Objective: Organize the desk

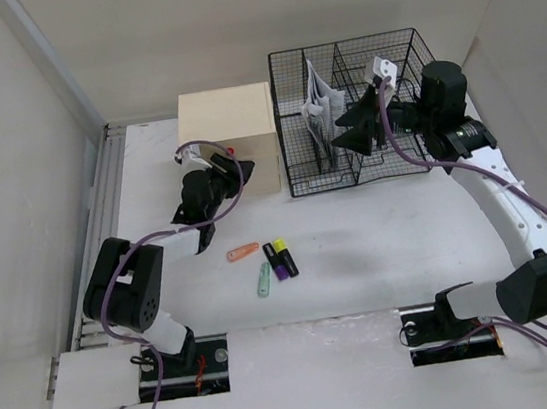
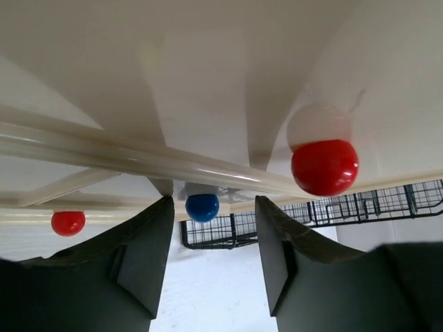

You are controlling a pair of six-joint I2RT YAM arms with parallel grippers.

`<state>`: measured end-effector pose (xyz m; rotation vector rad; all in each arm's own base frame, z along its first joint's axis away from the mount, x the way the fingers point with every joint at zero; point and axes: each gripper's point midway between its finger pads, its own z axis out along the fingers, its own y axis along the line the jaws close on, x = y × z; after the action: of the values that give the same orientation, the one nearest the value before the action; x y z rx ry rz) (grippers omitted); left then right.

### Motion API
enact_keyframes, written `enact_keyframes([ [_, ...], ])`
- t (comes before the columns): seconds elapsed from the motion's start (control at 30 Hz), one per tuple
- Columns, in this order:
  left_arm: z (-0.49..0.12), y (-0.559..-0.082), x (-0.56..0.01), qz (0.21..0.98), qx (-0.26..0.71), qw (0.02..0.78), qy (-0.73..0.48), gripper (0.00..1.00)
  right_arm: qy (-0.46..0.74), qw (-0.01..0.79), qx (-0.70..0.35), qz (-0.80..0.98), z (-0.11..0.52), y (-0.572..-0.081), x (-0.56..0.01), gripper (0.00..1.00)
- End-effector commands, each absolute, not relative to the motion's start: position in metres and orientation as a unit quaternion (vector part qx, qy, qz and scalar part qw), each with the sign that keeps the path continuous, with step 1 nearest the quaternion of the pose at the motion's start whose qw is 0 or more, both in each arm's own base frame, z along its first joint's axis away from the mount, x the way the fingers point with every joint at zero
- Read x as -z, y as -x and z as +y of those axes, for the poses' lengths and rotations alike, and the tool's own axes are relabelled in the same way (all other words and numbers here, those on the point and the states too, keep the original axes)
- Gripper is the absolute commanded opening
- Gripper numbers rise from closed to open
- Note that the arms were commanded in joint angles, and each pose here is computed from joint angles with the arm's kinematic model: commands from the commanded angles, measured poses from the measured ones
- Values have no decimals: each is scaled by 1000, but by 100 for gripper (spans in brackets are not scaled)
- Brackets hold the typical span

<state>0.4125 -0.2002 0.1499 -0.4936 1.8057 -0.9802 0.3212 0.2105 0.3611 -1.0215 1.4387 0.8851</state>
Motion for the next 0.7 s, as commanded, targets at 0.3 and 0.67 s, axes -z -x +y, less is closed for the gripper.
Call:
enact_keyframes([
  [0.3, -216, -434, -158, 740, 409, 499, 191, 28, 442, 574, -375, 578, 209, -315, -379, 57],
  [0.67, -211, -426, -149, 746, 402, 494, 196, 13, 446, 571, -381, 574, 210, -312, -378, 57],
])
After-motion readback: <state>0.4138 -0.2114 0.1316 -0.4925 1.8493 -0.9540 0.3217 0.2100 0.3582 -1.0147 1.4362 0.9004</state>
